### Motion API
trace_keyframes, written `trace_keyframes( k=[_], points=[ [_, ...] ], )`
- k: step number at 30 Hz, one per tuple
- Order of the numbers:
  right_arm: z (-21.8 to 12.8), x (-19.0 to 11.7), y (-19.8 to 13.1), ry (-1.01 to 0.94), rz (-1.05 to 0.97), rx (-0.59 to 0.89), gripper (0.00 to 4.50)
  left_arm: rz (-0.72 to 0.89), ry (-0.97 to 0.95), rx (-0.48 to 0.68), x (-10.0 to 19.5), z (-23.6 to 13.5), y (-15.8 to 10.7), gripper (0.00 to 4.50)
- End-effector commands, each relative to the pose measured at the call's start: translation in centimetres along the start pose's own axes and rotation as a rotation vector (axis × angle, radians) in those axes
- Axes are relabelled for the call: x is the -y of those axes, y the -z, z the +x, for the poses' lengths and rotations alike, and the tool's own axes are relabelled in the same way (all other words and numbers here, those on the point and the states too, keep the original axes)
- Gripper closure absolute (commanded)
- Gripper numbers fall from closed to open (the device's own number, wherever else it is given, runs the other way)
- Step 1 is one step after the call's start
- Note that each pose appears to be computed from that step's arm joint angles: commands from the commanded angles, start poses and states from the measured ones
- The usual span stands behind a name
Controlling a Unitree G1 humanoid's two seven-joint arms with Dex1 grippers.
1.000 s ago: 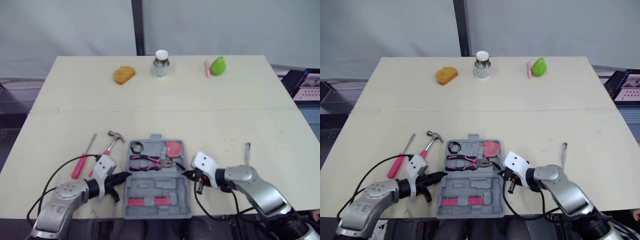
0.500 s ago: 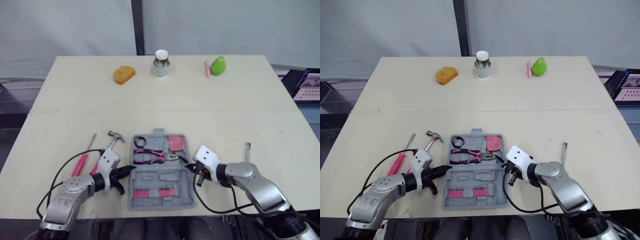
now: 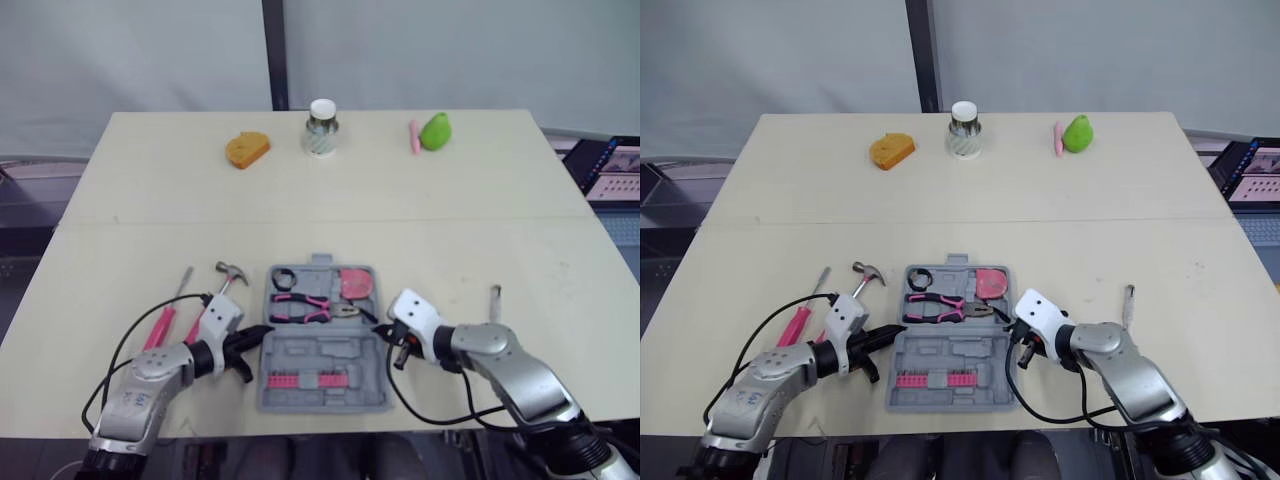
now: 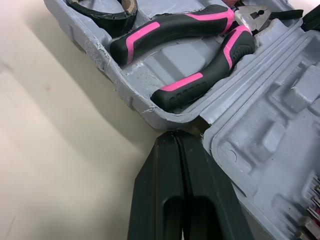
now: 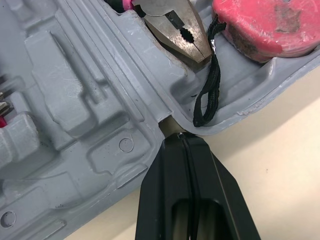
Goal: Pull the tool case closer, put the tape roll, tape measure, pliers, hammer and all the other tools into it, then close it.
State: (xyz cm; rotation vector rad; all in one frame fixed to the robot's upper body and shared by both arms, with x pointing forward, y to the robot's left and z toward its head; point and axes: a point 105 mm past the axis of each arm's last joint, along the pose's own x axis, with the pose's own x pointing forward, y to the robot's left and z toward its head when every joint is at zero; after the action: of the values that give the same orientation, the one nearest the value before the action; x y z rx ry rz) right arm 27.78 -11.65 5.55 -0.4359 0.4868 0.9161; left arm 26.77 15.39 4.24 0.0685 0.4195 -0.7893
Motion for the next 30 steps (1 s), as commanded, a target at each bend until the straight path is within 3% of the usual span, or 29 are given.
trace_keyframes(
  k=[1, 16, 30],
  points=[
    [0.46, -1.02, -1.43, -0.036, -0.029, 0.054, 4.5, 0.034, 0.057, 0.07, 1.41, 0.48, -1.45, 4.47],
    [0.51, -0.8, -1.83, -0.029, -0.044, 0.065, 4.5, 0.04, 0.052, 0.092, 1.37, 1.07, -2.39, 4.47],
    [0.42, -0.63, -1.39, -0.017, -0.032, 0.052, 4.5, 0.034, 0.041, 0.067, 1.27, 0.72, -1.49, 4.47]
  ],
)
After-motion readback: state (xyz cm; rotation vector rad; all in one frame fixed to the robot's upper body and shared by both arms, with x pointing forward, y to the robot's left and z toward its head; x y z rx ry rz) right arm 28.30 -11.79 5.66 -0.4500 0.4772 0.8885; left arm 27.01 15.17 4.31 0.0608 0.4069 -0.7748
